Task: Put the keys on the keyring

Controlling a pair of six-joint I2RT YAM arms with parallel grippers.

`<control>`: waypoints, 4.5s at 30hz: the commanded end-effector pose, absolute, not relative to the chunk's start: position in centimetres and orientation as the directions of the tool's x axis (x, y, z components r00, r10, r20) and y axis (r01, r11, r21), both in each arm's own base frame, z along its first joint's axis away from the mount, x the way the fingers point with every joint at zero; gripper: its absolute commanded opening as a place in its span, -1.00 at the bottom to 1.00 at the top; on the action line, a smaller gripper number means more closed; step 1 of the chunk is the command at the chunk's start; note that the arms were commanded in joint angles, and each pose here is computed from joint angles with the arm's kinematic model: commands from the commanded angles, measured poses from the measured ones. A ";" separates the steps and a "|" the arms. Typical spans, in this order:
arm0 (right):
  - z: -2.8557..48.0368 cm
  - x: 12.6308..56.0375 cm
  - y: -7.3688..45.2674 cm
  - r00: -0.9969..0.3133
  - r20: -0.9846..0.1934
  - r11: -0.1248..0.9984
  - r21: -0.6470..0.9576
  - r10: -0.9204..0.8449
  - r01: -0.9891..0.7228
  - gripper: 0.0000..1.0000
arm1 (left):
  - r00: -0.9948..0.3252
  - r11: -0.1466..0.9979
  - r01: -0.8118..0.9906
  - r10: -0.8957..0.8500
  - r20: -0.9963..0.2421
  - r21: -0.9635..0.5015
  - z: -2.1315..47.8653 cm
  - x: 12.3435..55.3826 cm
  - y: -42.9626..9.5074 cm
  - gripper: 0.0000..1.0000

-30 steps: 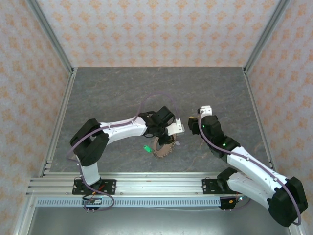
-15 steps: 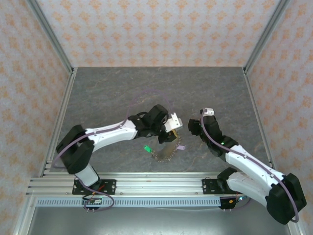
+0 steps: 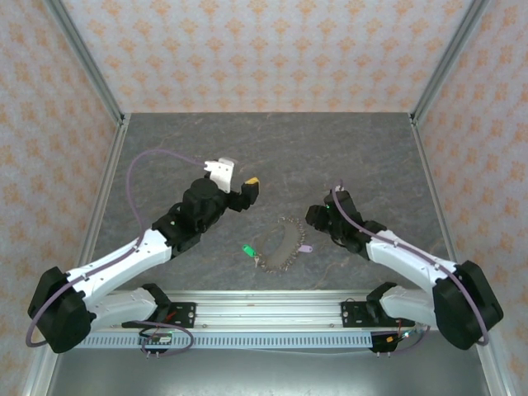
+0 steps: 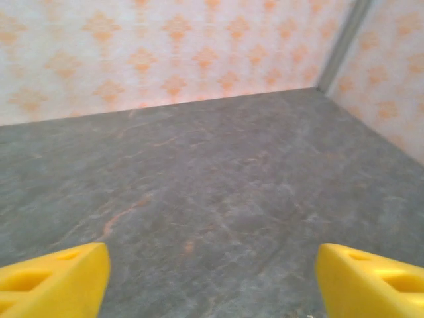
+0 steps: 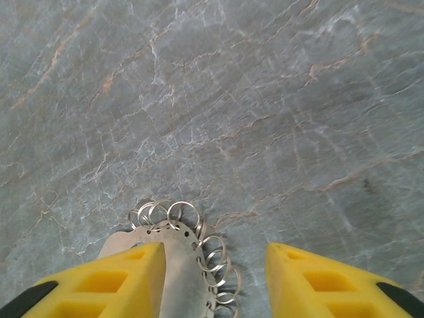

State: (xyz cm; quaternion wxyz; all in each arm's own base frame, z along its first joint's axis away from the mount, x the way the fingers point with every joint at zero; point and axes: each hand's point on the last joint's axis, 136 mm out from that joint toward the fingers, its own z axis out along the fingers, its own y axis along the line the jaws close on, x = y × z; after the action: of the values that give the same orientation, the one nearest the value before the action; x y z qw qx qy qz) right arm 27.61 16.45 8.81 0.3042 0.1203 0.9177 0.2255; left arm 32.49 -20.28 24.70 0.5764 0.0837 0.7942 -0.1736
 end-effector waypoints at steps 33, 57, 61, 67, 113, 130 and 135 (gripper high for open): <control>1.4 24.5 19.2 -0.901 -0.084 0.800 0.500 0.426 0.332 -0.22 | -0.912 0.887 -0.024 -0.209 -0.353 -0.462 5.8 31.5 -24.9 0.57; 1.5 24.3 20.6 -0.916 -0.073 0.758 0.589 0.395 0.281 -0.34 | -0.970 0.880 -0.001 -0.116 -0.212 -0.475 1.5 29.4 -28.0 -0.14; 1.5 24.5 20.9 -0.921 -0.079 0.749 0.610 0.382 0.259 -0.39 | -0.973 0.880 -0.009 -0.118 -0.200 -0.474 1.1 29.4 -28.1 -0.27; 2.1 24.9 22.1 -0.937 -0.087 0.717 0.669 0.339 0.197 -0.41 | -0.974 0.871 -0.017 -0.125 -0.188 -0.491 1.1 29.4 -28.5 -0.34; 3.4 26.8 24.1 -0.937 -0.253 0.661 0.749 0.243 -0.031 -0.50 | -0.972 0.873 -0.022 -0.133 -0.195 -0.487 1.5 29.5 -28.4 -0.45; 4.9 27.2 23.7 -0.915 -0.299 0.643 0.764 0.273 -0.057 -0.83 | -0.955 0.881 -0.016 -0.154 -0.255 -0.474 3.0 30.1 -27.6 -0.39; 7.3 27.4 23.1 -0.887 -0.353 0.640 0.763 0.296 -0.090 -0.94 | -0.921 0.880 -0.011 -0.194 -0.338 -0.475 5.7 30.8 -26.2 0.03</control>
State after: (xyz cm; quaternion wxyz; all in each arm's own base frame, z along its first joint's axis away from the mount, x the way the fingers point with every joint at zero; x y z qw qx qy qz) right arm 26.76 23.06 5.29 0.1893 0.0734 0.8881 0.4124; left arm 30.20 -26.88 3.21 0.1499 -0.0504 0.9586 -0.2369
